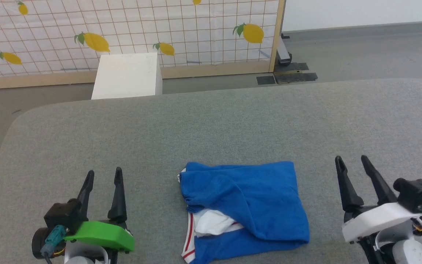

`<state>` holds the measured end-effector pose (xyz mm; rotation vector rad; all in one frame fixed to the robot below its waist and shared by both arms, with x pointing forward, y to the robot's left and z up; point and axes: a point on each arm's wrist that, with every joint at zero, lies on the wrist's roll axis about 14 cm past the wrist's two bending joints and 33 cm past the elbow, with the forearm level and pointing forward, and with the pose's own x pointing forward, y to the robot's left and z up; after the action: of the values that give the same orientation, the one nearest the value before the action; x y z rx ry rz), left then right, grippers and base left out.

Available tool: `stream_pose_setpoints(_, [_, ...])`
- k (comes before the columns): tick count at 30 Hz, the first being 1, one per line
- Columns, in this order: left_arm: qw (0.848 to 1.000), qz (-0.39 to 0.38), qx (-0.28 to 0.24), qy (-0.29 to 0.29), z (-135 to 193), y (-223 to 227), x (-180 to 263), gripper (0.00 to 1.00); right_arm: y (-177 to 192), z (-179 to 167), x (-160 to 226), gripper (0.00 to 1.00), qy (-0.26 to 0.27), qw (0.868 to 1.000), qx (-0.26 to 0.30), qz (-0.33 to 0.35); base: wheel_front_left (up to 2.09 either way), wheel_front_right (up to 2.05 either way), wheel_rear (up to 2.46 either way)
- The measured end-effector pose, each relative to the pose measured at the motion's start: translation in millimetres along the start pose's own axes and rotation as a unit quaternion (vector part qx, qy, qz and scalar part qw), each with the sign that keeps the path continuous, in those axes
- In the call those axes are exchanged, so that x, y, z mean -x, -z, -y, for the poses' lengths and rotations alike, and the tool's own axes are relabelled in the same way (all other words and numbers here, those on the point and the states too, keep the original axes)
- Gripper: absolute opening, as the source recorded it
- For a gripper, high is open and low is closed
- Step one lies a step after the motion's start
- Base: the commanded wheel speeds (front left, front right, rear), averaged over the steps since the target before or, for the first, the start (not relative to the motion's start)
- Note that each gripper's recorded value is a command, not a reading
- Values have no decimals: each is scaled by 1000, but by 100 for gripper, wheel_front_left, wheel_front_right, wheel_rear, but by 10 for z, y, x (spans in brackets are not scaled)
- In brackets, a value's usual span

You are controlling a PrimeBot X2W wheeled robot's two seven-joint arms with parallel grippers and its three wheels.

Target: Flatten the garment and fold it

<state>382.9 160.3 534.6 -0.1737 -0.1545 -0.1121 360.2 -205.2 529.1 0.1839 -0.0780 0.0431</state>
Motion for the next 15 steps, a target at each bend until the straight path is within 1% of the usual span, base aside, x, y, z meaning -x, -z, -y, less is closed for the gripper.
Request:
stream_pose_setpoints(1, [1000,0,0,-1,-4,1,1,100,28,12,-2,100,9,999,-36,-6,0,0,0])
stream_pose_setpoints(2, [1000,0,0,-2,-10,3,1,100,75,28,-2,100,21,996,-87,-16,0,0,0])
stream_pose_setpoints(3, [1000,-1,0,-2,-16,5,0,100,153,60,5,100,36,987,-151,-34,0,0,0])
stream_pose_setpoints(4, [1000,-1,0,-3,-19,8,-1,100,237,72,16,100,43,977,-199,-55,0,0,0])
stream_pose_setpoints(5, [1000,-2,0,-4,-24,14,-2,100,349,81,34,100,49,962,-254,-85,0,0,0])
stream_pose_setpoints(6, [1000,-3,0,-4,-30,21,-3,100,460,94,56,100,53,943,-307,-116,0,0,0])
stream_pose_setpoints(7, [1000,-4,0,-5,-34,27,-4,100,544,105,76,100,55,927,-344,-140,0,0,0])
stream_pose_setpoints(9, [1000,-5,0,-7,-46,40,-7,100,751,113,129,100,55,888,-409,-203,0,0,0])
stream_pose_setpoints(10, [1000,-6,0,-7,-53,46,-9,100,838,105,151,100,52,868,-436,-231,0,0,0])
stream_pose_setpoints(12, [1000,-8,0,-9,-64,57,-11,100,955,93,160,100,48,835,-478,-269,0,0,0])
stream_pose_setpoints(14, [1000,-9,0,-11,-79,68,-10,100,1041,49,130,100,39,808,-501,-308,0,0,0])
stream_pose_setpoints(15, [1000,-9,0,-13,-89,68,-10,100,1070,22,113,100,35,799,-507,-322,0,0,0])
